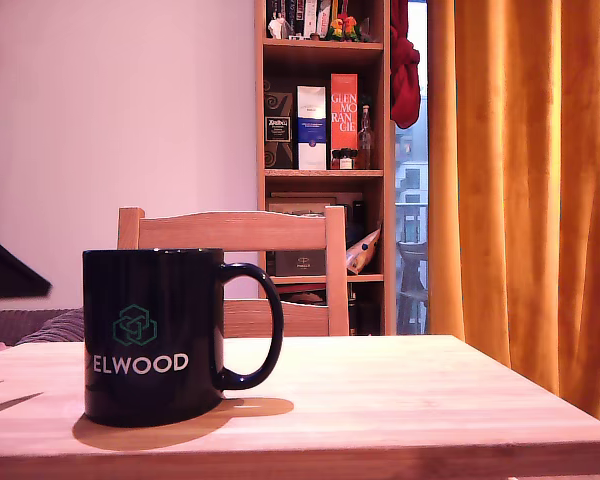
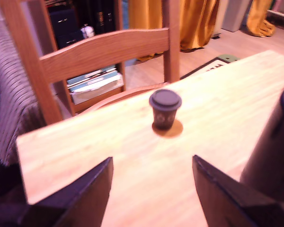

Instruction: Pick up the coffee capsules on the table and drop them inside the coffee cup

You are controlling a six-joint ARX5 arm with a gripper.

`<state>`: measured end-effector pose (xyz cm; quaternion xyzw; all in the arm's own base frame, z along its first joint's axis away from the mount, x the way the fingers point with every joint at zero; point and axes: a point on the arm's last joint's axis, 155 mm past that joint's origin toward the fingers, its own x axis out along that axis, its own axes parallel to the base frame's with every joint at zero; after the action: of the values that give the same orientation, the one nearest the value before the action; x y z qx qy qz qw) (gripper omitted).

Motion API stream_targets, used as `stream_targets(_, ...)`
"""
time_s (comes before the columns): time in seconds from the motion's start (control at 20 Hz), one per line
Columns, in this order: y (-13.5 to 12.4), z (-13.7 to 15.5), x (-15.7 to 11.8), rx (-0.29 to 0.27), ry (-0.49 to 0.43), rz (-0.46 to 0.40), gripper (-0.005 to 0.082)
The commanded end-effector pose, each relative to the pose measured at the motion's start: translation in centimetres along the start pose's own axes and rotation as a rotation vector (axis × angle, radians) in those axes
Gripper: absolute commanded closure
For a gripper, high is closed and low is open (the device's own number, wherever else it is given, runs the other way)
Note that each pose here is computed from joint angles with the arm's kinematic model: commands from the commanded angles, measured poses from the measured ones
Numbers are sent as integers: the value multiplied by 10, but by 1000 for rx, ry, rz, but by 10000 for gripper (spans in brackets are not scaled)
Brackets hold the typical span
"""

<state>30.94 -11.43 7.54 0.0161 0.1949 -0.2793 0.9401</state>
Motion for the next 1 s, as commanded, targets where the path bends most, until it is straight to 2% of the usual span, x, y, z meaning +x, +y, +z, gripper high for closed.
stream_targets(0.0,-1,6,7,25,-9,-21,289)
stream_targets(0.2,-3,-1,22,10,34,-76,289)
stream_targets(0.4,-1,-12,31,8,72,-85,289)
stream_targets(0.95,6,-8,50,33,81,-104,289)
